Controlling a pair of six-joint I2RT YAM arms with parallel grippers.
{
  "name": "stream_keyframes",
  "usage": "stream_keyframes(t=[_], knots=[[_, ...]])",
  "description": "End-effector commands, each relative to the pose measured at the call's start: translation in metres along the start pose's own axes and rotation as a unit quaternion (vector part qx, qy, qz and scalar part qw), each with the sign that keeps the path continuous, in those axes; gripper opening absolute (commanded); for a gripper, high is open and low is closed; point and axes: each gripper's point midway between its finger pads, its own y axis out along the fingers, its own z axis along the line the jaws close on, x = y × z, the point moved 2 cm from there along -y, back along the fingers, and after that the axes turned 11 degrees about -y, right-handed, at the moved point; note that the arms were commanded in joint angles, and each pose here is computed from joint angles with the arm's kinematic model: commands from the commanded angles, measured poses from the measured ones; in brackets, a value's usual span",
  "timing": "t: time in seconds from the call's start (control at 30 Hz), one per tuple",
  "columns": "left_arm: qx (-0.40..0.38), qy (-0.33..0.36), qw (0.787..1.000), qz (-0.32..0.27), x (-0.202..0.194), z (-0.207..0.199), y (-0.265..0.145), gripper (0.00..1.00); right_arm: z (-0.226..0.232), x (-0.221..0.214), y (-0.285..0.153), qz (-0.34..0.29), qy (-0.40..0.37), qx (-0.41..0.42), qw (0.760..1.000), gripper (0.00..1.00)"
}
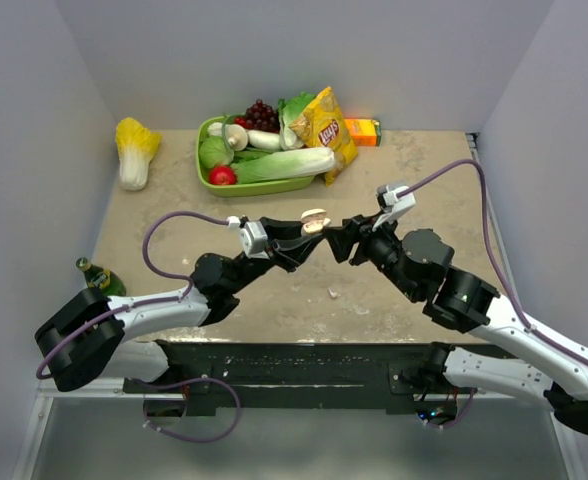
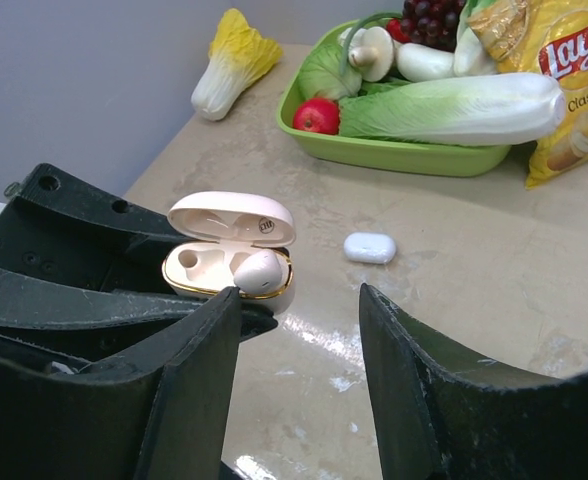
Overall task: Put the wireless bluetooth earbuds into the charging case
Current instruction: Place the earbud in the charging case.
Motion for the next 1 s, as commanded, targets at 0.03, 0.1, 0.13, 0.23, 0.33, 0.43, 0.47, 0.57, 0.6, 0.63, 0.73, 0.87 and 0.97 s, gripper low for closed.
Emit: stream_keyframes(t=[0.03,0.1,0.13,0.23,0.33,0.43,0.47,0.57,0.6,0.63,0.73,0.87,0.97], knots=[[-0.122,0.051,0.951,-0.280,0.131,-0.058,-0.018,0.00,0.010,0.026,0.006,-0.031,0.005,0.019,0.999,0.55],[-0.121,0.051,0.952,-0.278,0.129,-0.057,-0.017,0.00,0.011,0.027,0.008,-0.029,0.004,0.018,0.999,0.56],[-0.123,0.049,0.952,-0.278,0.130,-0.058,-0.017,0.00,0.012,0.029,0.008,-0.031,0.006,0.018,0.999,0.56],[-0.121,0.049,0.952,-0.278,0.130,-0.058,-0.017,0.00,0.014,0.029,0.011,-0.028,0.005,0.021,0.999,0.56],[-0.122,0.050,0.952,-0.278,0.129,-0.058,-0.018,0.00,0.015,0.033,0.013,-0.030,0.002,0.021,0.999,0.58],[-0.119,0.050,0.952,-0.278,0.129,-0.057,-0.018,0.00,0.016,0.040,0.012,-0.036,0.000,0.023,0.999,0.60],[-0.118,0.051,0.952,-0.279,0.130,-0.057,-0.018,0.00,0.016,0.041,0.011,-0.038,0.000,0.024,0.999,0.60],[-0.111,0.054,0.952,-0.281,0.131,-0.055,-0.019,0.00,0.015,0.050,0.004,-0.051,0.000,0.028,0.998,0.62],[-0.109,0.056,0.952,-0.281,0.130,-0.054,-0.019,0.00,0.014,0.050,0.002,-0.049,0.000,0.028,0.998,0.63],[-0.108,0.057,0.952,-0.281,0.130,-0.054,-0.019,0.00,0.012,0.056,-0.004,-0.057,0.003,0.028,0.998,0.63],[-0.104,0.059,0.951,-0.284,0.132,-0.053,-0.020,0.00,0.006,0.052,-0.012,-0.055,0.005,0.021,0.998,0.63],[-0.105,0.061,0.951,-0.285,0.133,-0.054,-0.022,0.00,-0.006,0.045,-0.025,-0.054,0.002,0.003,0.999,0.63],[-0.109,0.062,0.949,-0.289,0.136,-0.056,-0.022,0.00,-0.012,0.034,-0.026,-0.043,-0.002,-0.008,0.999,0.63]])
